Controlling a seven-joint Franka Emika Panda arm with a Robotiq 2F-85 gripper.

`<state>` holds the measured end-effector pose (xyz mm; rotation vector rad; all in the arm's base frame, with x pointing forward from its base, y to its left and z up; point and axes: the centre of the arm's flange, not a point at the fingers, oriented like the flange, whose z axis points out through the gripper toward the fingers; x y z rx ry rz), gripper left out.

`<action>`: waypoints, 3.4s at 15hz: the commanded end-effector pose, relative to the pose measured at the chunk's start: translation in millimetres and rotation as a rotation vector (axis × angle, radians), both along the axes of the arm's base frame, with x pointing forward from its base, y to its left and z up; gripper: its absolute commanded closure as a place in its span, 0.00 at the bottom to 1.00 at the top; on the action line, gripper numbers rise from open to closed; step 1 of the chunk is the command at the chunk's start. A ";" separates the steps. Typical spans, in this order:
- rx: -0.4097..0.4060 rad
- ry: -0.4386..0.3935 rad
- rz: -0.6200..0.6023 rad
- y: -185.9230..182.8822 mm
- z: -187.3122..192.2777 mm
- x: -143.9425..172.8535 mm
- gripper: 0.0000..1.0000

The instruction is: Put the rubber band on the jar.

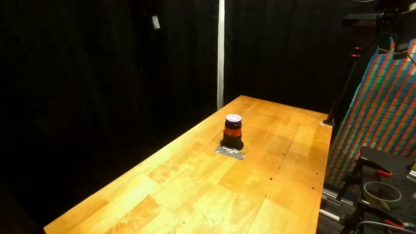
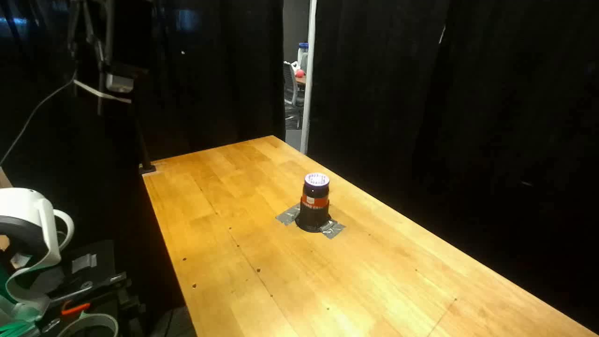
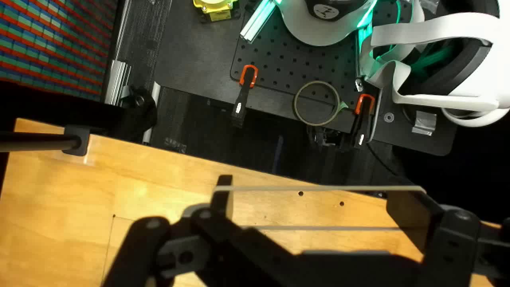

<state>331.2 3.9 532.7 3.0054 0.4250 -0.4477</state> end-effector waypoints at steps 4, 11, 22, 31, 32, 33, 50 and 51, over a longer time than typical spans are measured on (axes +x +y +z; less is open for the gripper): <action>0.000 -0.012 0.000 0.0 4.8 0.1 0.00; 0.072 0.068 0.100 34.8 10.6 102.0 0.00; 0.044 0.004 -0.005 120.1 -56.0 298.9 0.00; -0.071 -0.080 -0.092 131.7 -169.6 425.3 0.00; -0.071 -0.085 -0.097 129.7 -178.8 436.0 0.00; -0.052 -0.075 -0.091 126.9 -187.5 439.2 0.00; 0.084 0.006 -0.150 104.3 -261.6 433.5 0.00; 0.092 0.013 -0.156 101.2 -261.7 430.5 0.00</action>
